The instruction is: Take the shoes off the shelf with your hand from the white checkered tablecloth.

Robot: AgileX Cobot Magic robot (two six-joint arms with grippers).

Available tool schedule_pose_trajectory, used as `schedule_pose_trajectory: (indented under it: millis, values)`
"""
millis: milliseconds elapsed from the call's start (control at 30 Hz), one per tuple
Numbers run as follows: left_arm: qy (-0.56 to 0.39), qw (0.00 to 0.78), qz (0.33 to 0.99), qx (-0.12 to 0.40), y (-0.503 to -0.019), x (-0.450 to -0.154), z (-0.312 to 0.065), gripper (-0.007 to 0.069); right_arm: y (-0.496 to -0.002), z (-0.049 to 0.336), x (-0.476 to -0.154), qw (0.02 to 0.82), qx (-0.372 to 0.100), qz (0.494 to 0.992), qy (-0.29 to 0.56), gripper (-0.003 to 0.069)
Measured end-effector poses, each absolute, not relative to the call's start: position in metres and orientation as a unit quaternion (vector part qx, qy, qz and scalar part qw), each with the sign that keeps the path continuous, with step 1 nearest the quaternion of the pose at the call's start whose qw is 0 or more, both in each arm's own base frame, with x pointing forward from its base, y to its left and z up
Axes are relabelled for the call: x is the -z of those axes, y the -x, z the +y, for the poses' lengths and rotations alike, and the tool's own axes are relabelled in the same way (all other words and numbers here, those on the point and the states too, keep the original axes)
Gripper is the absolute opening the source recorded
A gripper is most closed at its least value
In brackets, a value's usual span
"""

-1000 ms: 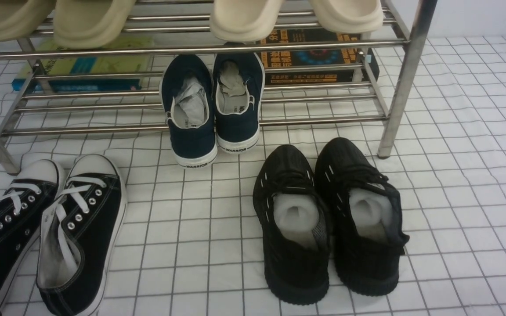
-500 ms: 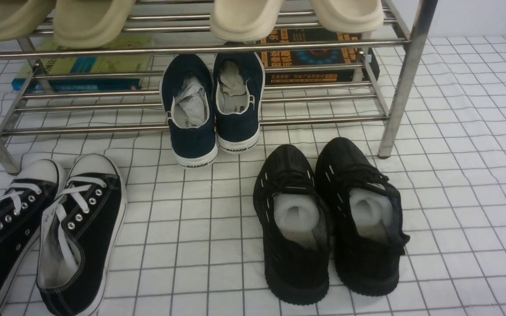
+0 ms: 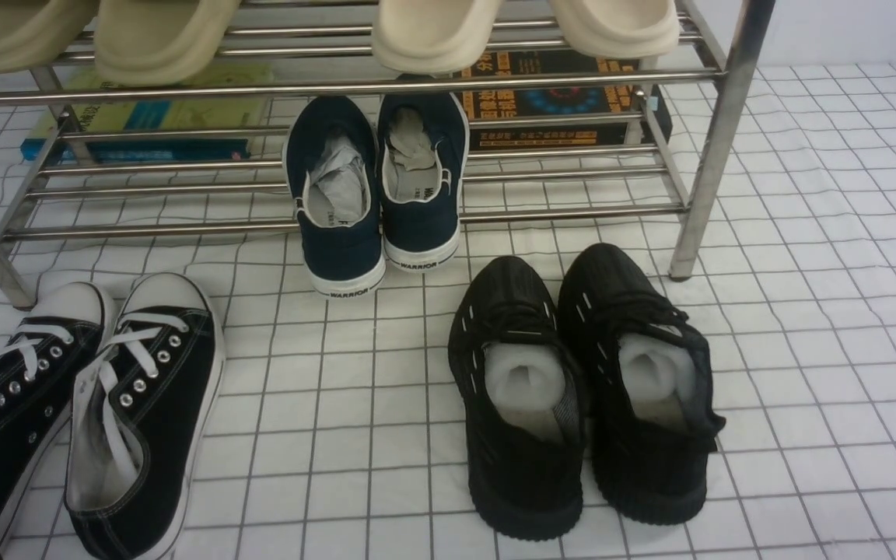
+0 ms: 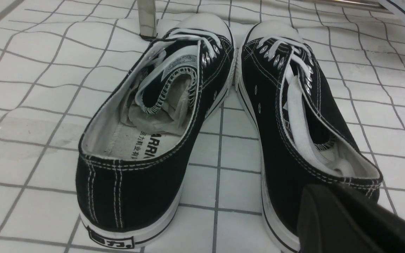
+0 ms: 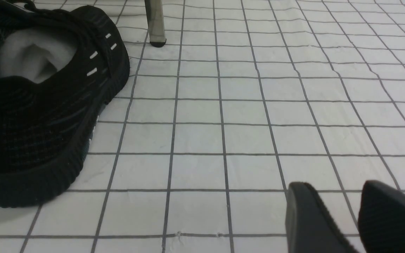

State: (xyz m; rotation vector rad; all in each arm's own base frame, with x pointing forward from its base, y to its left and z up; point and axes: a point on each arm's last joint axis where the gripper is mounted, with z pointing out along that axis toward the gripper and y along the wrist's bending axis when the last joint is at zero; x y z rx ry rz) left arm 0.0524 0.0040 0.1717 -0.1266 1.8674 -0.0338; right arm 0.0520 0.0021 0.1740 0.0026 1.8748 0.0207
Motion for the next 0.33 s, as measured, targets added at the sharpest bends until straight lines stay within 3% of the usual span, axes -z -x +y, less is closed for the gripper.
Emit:
schedule_pose_trajectory:
  millis: [333]
  values:
    - [0.054, 0.593, 0.803, 0.014, -0.0523, -0.1717, 0.0040, 0.0060, -0.0520, 0.0021, -0.1740, 0.592, -0.009, 0.806, -0.001, 0.0239]
